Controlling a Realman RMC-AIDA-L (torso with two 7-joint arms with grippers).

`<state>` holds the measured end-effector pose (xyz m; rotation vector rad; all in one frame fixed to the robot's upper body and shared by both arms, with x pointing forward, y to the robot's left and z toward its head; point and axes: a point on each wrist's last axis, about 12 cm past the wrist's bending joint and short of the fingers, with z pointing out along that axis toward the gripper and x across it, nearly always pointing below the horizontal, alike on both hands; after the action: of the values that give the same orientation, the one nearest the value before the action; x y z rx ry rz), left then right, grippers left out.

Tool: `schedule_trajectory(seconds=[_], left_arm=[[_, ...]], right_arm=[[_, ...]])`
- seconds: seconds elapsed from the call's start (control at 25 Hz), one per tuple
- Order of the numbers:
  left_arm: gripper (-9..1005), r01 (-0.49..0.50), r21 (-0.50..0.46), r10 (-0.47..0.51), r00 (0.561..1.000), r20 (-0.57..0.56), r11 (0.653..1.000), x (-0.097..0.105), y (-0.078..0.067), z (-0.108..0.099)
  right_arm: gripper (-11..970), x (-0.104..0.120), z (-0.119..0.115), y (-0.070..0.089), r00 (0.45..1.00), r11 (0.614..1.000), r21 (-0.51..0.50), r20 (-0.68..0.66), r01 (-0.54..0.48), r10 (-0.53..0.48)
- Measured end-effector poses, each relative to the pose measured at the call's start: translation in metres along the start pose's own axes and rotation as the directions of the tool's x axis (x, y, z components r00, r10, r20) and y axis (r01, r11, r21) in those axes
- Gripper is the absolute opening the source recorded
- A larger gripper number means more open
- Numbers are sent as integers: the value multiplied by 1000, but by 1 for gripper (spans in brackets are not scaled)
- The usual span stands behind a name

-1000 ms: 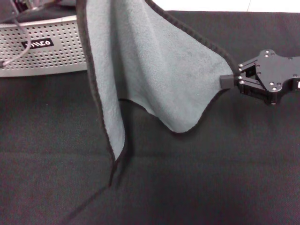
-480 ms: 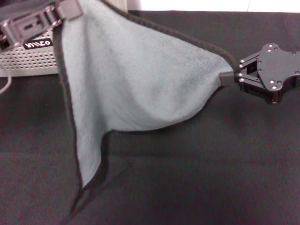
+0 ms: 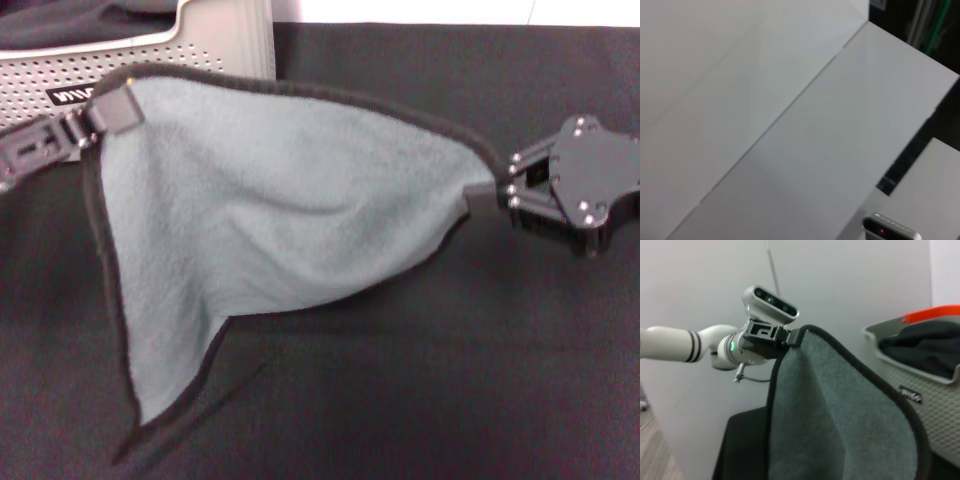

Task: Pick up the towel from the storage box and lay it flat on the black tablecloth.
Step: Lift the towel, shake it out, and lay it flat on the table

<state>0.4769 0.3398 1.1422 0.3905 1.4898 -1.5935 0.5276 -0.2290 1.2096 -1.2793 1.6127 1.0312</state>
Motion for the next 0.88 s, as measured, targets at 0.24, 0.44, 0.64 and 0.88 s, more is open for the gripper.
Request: schedule_trajectory(seconds=[0.24, 0.44, 0.64, 0.88], left_arm=[[14, -11, 54, 12, 1000, -21, 999, 11, -10, -4], [14, 17, 53, -14, 999, -48, 998, 23, -15, -8], [13, 51, 87, -39, 990, -135, 995, 33, -19, -2], [13, 67, 135, -38, 978, -206, 989, 39, -27, 2]], right_arm=[[1, -6, 3, 27, 999, 999, -31, -34, 22, -23], [0, -14, 1, 48, 998, 998, -53, -42, 35, -37], [1, -19, 5, 63, 997, 995, -95, -69, 34, -41], [1, -17, 4, 75, 996, 988, -152, -82, 26, -38]])
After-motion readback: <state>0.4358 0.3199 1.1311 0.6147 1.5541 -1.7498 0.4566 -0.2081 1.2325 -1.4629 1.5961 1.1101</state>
